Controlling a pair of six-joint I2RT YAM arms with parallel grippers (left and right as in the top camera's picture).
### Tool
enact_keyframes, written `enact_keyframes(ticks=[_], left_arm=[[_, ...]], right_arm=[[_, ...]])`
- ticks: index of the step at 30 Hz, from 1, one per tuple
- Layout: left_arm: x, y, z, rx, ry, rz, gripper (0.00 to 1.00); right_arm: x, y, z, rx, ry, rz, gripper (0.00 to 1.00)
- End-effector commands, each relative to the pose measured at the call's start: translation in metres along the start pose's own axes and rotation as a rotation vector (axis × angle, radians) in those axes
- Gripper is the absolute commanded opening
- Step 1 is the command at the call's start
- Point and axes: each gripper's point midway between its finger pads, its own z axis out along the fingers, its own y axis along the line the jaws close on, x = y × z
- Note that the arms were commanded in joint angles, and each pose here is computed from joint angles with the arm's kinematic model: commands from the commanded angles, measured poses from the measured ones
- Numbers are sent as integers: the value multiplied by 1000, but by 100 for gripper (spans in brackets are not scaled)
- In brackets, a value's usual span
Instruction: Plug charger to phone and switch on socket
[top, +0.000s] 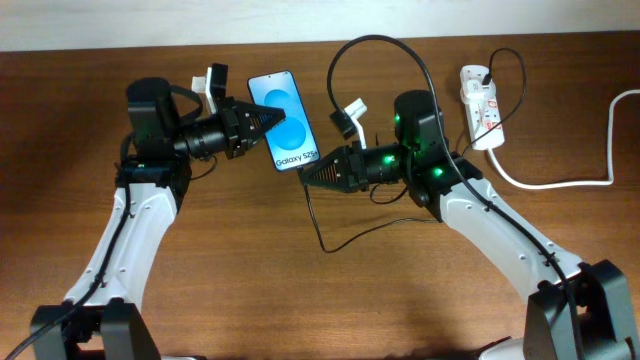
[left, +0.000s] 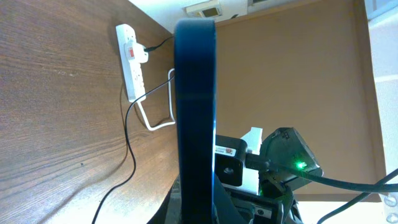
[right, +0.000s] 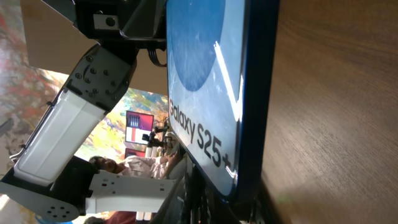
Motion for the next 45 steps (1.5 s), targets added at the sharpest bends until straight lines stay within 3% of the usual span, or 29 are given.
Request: enact_keyframes(ticks=[1, 23, 32, 36, 41, 45], left_arm=[[40, -9, 16, 69, 155, 28, 0], [9, 8, 3, -11, 11, 12, 0], [-6, 11, -8, -21, -42, 29, 0], [-10, 11, -12, -21, -57, 37, 0], [-12, 11, -12, -29, -67, 146, 0], [-10, 17, -12, -47, -61, 140, 0]], right_arm=[[-25, 16, -3, 33, -91, -98, 5], [-9, 6, -3, 46, -34, -28, 12], [-6, 8, -3, 32, -19, -28, 21], [-6, 6, -3, 37, -19, -53, 33], [-4, 0, -6, 56, -20, -34, 36], [1, -19, -8, 135, -32, -1, 47]])
